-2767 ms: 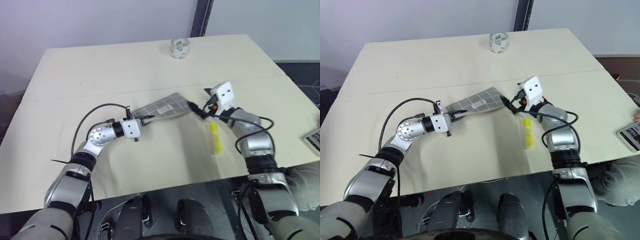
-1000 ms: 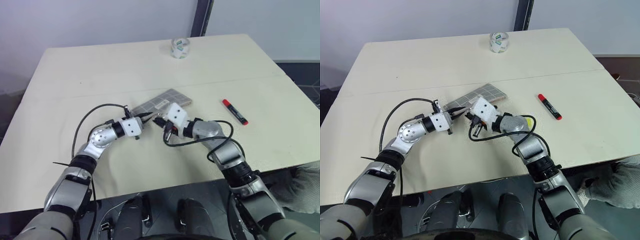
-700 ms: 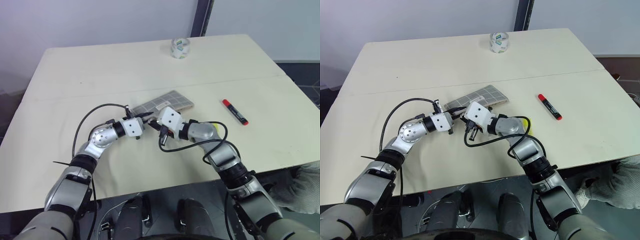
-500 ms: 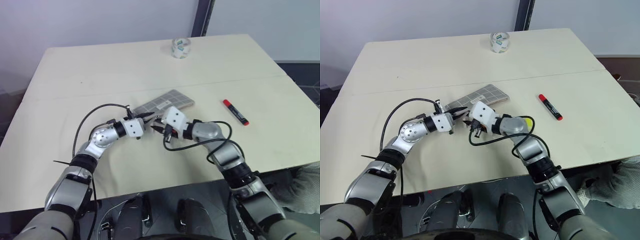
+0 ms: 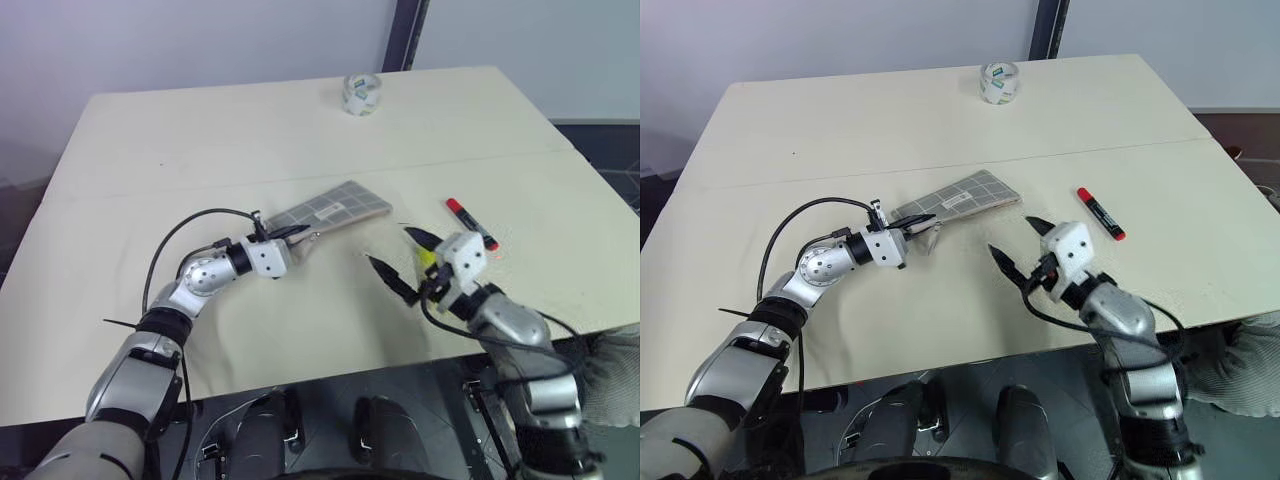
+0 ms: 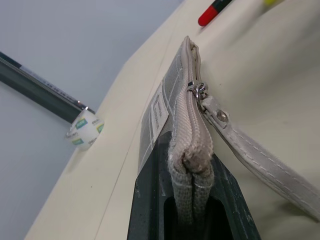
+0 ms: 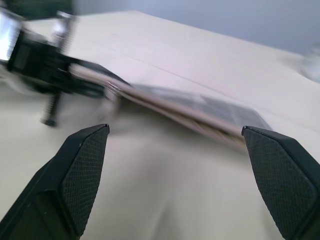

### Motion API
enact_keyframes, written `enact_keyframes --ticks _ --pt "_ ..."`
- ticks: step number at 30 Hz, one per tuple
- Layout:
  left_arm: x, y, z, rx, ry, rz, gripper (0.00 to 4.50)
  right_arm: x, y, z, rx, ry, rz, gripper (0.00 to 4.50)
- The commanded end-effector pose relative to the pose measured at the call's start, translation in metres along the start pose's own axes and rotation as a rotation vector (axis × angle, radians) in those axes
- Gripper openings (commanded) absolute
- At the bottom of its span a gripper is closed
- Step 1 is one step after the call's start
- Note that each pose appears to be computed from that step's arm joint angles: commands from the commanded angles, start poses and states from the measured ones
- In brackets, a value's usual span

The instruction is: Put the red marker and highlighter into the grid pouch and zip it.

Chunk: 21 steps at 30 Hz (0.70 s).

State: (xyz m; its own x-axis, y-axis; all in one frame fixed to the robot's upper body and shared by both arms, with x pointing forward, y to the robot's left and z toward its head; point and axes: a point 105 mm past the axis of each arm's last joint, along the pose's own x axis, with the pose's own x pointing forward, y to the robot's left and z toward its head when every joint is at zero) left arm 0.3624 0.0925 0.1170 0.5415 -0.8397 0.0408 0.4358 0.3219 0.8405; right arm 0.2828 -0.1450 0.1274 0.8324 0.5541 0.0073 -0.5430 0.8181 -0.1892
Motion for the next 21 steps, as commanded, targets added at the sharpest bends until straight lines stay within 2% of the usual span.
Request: enact_keyframes --ticks 1,3,9,14,18,21 --pt "0.000 -0.005 0.000 0.002 -0.004 -0.019 0.00 -0.013 0.007 -0.001 -0.003 0.029 -0.084 4.40" --pt "0.001 -0.006 0.000 0.000 -0.007 -0.026 0.00 -0.024 0.013 -0.017 0.005 0.107 -0.133 4.40" --pt "0.004 -0.008 0.002 -0.001 -0.016 -0.038 0.00 -0.044 -0.001 -0.030 0.018 0.171 -0.326 4.40" --pt "0.006 -0.010 0.002 -0.001 -0.020 -0.045 0.00 -0.052 -0.004 -0.046 0.029 0.238 -0.388 4.40" --pt "0.006 -0.011 0.002 0.001 -0.023 -0.045 0.00 -0.056 0.002 -0.069 0.106 0.341 -0.391 4.40" --pt "0.006 -0.011 0.003 0.001 -0.025 -0.044 0.00 -0.057 0.006 -0.080 0.213 0.388 -0.395 3.53"
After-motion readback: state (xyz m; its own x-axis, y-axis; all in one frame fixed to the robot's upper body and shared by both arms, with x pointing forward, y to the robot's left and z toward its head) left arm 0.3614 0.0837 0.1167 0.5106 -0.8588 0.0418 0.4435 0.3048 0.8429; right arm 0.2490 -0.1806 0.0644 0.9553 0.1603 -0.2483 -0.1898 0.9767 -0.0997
